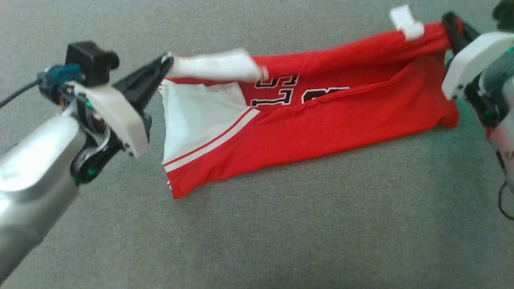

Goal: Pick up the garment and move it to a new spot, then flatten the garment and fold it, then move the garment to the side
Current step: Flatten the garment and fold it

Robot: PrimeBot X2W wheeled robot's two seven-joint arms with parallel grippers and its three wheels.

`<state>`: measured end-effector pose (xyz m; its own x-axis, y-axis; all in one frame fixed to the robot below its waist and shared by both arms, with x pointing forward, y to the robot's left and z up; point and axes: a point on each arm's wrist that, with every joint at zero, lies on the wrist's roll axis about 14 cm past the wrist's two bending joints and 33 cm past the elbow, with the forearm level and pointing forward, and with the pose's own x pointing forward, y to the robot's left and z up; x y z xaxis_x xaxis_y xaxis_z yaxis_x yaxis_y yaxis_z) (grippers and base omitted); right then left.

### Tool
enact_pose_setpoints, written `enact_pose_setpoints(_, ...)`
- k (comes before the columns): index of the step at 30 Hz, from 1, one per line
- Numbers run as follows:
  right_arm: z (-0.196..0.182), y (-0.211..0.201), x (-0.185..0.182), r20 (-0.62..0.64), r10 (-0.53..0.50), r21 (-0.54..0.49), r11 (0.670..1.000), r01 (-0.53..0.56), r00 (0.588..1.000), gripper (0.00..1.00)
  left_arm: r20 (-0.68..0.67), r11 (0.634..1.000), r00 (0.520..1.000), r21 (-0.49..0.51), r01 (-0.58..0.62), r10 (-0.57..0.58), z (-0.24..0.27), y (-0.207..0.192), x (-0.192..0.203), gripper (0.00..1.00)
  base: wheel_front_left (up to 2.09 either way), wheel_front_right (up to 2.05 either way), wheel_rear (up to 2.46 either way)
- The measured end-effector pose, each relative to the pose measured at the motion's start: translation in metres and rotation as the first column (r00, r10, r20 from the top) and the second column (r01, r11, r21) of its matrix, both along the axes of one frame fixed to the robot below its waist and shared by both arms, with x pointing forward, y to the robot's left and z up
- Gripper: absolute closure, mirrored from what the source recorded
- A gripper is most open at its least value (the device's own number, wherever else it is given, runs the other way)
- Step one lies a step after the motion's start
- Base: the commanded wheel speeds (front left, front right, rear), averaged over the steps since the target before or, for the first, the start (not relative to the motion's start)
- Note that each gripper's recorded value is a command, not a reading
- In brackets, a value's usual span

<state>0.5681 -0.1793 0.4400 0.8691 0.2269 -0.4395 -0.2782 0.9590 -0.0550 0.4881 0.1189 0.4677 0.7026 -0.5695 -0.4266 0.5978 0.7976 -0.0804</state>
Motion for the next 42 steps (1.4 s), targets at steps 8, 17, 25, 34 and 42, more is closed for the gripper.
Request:
enact_pose_setpoints(8, -0.008, -0.011, -0.029, -0.096, 0.02, -0.028, 0.999, -0.022, 0.995, 1.0, -0.061, 0.999, 0.997, -0.005, 0.053, -0.053, 0.01, 0.002, -0.032, 1.0, 0.0, 0.0, 0.0)
enact_pose_setpoints(17, -0.002, -0.023, -0.052, -0.158, 0.028, -0.037, 0.999, -0.034, 0.987, 1.0, -0.105, 0.993, 0.987, -0.014, 0.119, -0.12, 0.018, -0.008, -0.058, 1.0, 0.0, 0.0, 0.0)
enact_pose_setpoints(25, -0.015, -0.03, -0.07, -0.258, 0.029, -0.048, 0.998, -0.042, 0.966, 1.0, -0.212, 0.985, 0.962, -0.003, 0.173, -0.17, -0.002, -0.018, -0.08, 1.0, 0.0, 0.0, 0.0)
enact_pose_setpoints(34, -0.034, -0.032, -0.09, -0.368, 0.028, -0.046, 0.998, -0.048, 0.929, 0.0, -0.304, 0.977, 0.932, 0.004, 0.211, -0.2, -0.023, -0.024, -0.099, 0.0, 0.0, 0.0, 0.0)
enact_pose_setpoints(42, -0.029, -0.04, -0.095, -0.346, 0.004, -0.04, 0.999, -0.019, 0.938, 0.0, -0.169, 0.989, 0.975, -0.046, 0.141, -0.147, -0.003, -0.029, -0.078, 0.0, 0.0, 0.0, 0.0)
